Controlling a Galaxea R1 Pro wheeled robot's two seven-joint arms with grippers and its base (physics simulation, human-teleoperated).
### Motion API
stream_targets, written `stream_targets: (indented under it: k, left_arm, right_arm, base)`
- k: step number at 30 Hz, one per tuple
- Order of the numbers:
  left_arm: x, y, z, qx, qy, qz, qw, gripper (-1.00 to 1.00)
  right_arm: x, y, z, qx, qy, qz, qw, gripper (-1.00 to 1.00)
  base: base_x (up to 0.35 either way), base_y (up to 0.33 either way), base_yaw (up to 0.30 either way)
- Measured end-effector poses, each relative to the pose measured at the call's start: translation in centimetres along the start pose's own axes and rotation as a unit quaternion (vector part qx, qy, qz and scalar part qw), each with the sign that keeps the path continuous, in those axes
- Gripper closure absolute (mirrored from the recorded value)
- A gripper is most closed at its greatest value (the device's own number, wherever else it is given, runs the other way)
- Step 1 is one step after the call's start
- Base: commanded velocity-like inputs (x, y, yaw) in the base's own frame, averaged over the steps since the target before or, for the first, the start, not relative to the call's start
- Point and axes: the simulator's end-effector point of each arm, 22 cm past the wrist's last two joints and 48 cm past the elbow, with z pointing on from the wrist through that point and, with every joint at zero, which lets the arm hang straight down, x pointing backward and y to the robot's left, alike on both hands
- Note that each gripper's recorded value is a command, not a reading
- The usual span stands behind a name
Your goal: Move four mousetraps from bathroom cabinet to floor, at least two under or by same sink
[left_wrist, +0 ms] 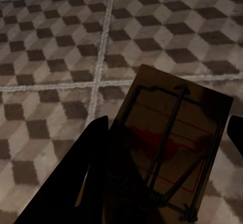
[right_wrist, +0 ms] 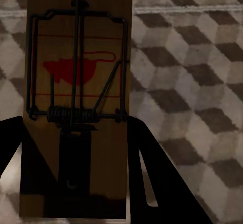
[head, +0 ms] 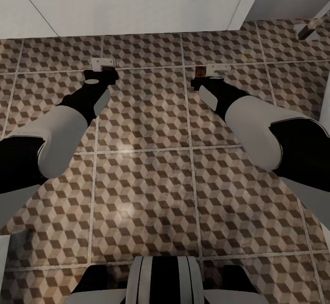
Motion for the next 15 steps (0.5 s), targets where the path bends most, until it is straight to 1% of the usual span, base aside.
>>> stream_targets:
  k: [6, 15]
  left_arm:
    - [0.00, -0.03, 0.01, 0.001, 0.000, 0.000, 1.0000, 1.00]
    - [0.01, -0.10, 0.00, 0.002, 0.000, -0.001, 1.0000, 1.00]
  right_arm:
    - [0.02, 0.02, 0.01, 0.000, 0.000, 0.000, 1.0000, 1.00]
    - [-0.31, 0.06, -0.02, -0.001, -0.004, 0.001, 1.0000, 1.00]
  base:
    - [0.082, 0.000, 0.000]
    - [0.018, 0.000, 0.000]
